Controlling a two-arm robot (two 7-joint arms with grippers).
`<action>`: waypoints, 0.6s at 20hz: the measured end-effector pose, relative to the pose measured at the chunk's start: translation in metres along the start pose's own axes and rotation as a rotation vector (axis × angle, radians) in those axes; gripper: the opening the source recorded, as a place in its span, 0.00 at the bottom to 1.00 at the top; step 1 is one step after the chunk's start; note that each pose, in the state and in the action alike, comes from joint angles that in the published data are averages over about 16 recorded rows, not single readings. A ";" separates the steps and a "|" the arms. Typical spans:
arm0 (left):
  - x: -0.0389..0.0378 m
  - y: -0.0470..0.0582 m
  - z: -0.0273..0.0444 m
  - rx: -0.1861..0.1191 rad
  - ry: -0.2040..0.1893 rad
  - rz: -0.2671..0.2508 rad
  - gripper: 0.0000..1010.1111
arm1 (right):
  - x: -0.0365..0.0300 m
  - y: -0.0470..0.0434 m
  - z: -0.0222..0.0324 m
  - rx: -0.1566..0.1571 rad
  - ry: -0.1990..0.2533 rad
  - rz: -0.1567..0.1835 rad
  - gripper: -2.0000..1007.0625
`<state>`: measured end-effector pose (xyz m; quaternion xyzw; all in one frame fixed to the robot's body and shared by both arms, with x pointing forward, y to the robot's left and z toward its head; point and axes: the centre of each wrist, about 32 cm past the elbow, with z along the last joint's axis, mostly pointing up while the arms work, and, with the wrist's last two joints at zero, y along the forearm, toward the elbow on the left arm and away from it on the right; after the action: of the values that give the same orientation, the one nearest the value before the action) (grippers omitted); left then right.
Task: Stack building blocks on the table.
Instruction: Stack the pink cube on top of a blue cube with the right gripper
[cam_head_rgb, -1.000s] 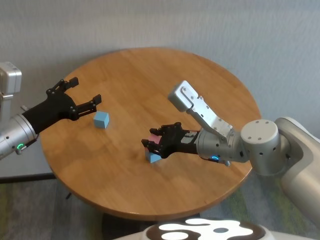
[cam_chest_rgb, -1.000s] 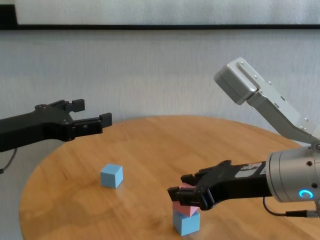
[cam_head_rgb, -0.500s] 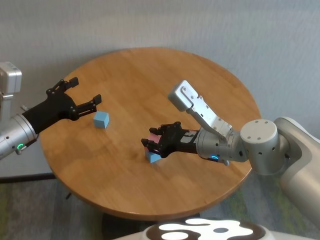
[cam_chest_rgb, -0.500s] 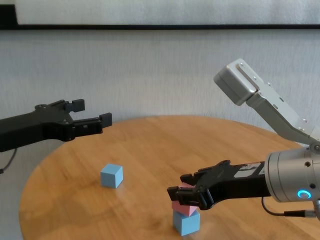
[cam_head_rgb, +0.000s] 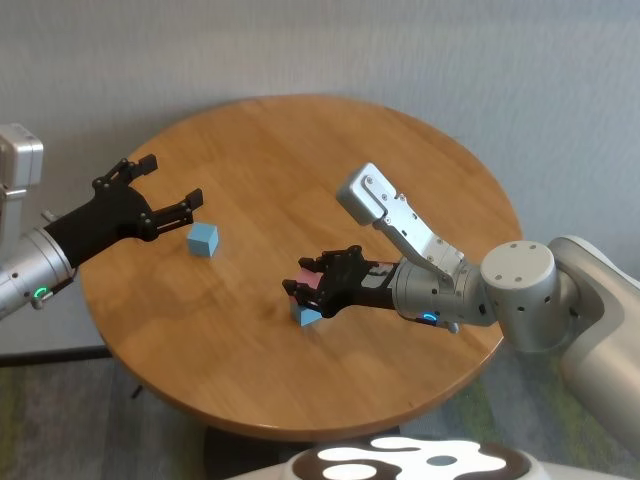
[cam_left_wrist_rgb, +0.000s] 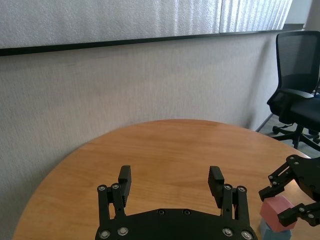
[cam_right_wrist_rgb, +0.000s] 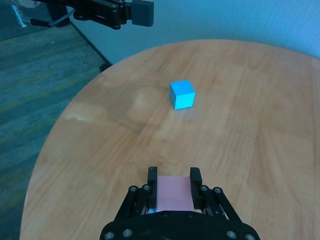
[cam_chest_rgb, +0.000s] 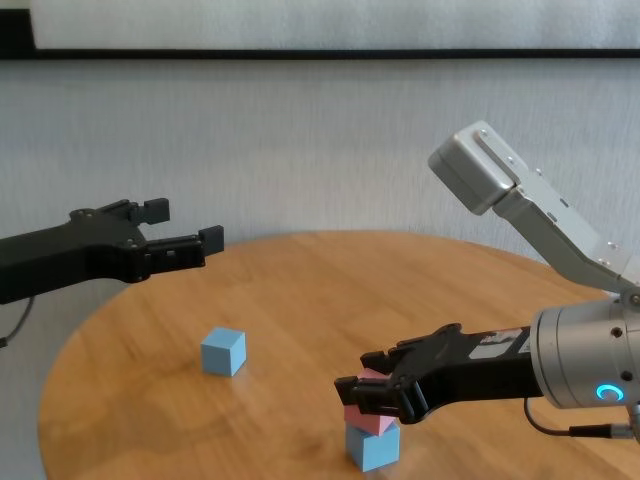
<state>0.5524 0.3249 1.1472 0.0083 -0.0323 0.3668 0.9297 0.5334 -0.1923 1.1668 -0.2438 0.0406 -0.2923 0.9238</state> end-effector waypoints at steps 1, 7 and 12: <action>0.0000 0.000 0.0000 0.000 0.000 0.000 0.99 | 0.0000 0.0000 -0.0001 0.000 0.000 0.000 0.35; 0.0000 0.000 0.0000 0.000 0.000 0.000 0.99 | -0.0001 -0.0001 -0.0001 0.000 0.000 0.000 0.35; 0.0000 0.000 0.0000 0.000 0.000 0.000 0.99 | 0.0000 -0.0002 0.0000 0.000 0.000 -0.001 0.39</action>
<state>0.5524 0.3248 1.1471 0.0083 -0.0322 0.3668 0.9297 0.5333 -0.1925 1.1669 -0.2439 0.0403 -0.2927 0.9237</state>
